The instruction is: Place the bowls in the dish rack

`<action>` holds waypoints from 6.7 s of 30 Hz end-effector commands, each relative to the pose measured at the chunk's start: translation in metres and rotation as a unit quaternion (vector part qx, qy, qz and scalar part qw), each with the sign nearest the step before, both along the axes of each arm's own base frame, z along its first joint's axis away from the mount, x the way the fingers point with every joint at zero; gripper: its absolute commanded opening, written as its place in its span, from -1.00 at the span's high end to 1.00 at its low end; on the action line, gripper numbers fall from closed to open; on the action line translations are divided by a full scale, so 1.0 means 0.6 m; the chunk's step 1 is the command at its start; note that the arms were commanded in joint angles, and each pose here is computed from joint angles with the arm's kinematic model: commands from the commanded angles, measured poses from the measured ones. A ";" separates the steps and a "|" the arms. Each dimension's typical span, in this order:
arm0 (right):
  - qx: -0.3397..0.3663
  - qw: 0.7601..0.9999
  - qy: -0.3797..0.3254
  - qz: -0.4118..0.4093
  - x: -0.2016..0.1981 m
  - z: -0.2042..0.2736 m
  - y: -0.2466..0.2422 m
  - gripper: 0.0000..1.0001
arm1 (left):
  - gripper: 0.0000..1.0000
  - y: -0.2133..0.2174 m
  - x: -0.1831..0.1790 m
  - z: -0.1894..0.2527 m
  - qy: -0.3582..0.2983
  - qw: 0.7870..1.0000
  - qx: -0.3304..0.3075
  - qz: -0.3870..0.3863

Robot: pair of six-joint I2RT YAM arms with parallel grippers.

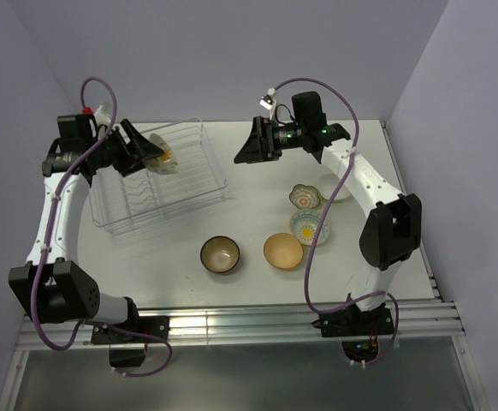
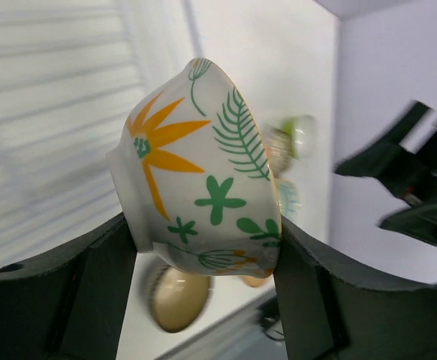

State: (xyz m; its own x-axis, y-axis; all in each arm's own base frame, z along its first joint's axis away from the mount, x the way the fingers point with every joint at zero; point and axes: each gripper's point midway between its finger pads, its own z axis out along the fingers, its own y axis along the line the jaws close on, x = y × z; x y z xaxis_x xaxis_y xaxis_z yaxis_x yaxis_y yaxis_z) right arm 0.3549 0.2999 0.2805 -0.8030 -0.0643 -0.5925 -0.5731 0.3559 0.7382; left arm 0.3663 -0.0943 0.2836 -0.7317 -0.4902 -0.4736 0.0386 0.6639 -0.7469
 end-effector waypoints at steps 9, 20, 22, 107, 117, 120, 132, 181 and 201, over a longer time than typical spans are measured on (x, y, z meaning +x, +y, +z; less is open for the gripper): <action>-0.031 0.998 -0.047 0.015 -0.034 0.022 -0.033 -0.76 | 0.99 0.214 -0.028 0.011 -0.011 0.946 0.297 0.129; -0.036 0.998 -0.048 0.015 -0.036 0.016 -0.038 -0.71 | 0.99 0.287 -0.068 -0.071 0.089 0.897 0.414 0.128; -0.036 0.998 -0.045 0.017 -0.036 0.012 -0.037 -0.70 | 0.99 0.287 -0.072 -0.097 0.112 0.895 0.416 0.115; -0.061 0.998 -0.022 0.021 -0.038 -0.042 -0.047 -0.68 | -0.99 0.269 -0.014 -0.242 0.189 0.878 0.432 0.078; -0.085 0.995 -0.048 0.006 -0.030 -0.040 -0.060 -0.68 | -0.99 0.254 0.000 -0.155 0.114 0.898 0.415 0.092; -0.122 0.991 -0.059 0.003 -0.035 -0.042 -0.082 -0.66 | -0.99 0.238 0.010 -0.086 0.050 0.910 0.402 0.089; -0.271 0.960 -0.022 -0.068 -0.011 -0.119 -0.270 -0.50 | -0.99 0.136 -0.003 0.027 -0.104 0.938 0.328 -0.029; -0.368 0.899 0.203 -0.125 -0.106 -0.417 -0.400 0.29 | -0.99 0.082 -0.010 0.027 -0.131 0.955 0.262 -0.035; -0.315 0.931 0.147 -0.107 -0.092 -0.296 -0.378 1.00 | -0.99 0.077 -0.014 0.044 -0.141 0.953 0.263 -0.045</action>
